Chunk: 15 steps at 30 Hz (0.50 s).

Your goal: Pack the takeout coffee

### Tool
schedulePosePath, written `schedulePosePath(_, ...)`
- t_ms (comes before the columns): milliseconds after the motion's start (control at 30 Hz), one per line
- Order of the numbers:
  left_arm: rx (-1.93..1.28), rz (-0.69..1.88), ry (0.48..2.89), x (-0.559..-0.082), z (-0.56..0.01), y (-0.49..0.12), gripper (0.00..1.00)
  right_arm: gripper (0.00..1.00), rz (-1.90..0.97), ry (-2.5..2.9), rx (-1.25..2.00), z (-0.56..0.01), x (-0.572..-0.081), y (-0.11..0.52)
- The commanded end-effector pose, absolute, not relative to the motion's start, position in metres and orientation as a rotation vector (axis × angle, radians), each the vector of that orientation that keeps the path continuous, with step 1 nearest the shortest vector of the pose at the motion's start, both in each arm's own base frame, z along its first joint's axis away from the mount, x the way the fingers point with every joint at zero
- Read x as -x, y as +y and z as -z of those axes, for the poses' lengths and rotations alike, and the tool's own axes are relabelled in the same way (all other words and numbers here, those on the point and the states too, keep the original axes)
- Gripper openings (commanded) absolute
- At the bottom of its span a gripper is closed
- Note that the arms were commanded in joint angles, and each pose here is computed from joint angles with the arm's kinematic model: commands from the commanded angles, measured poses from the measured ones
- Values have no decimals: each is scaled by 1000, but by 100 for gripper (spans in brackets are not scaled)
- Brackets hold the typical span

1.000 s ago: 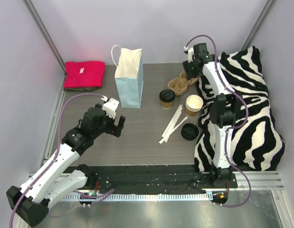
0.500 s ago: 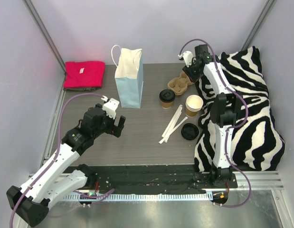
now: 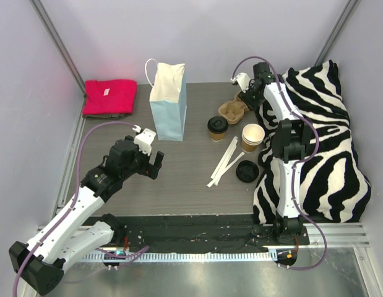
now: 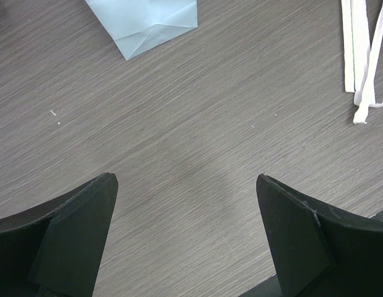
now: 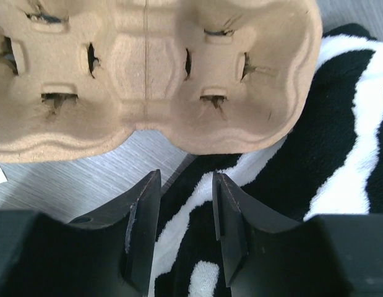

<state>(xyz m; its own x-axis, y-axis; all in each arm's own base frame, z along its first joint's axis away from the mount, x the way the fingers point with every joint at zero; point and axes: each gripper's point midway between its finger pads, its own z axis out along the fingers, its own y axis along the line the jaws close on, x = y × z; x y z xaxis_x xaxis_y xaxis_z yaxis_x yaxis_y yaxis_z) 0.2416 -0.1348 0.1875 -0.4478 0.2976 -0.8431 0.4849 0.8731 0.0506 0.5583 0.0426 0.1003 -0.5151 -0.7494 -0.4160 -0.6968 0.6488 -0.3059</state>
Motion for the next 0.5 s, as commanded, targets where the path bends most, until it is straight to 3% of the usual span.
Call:
schedulePosePath(0,-540,273,2039,-247,-194,-140,100,45,133,2281,1121,-118,-571,47)
schedulePosePath(467,-532,268,2047,-248,-192,-137,100,45,138,2258,1117,-114,-584,52)
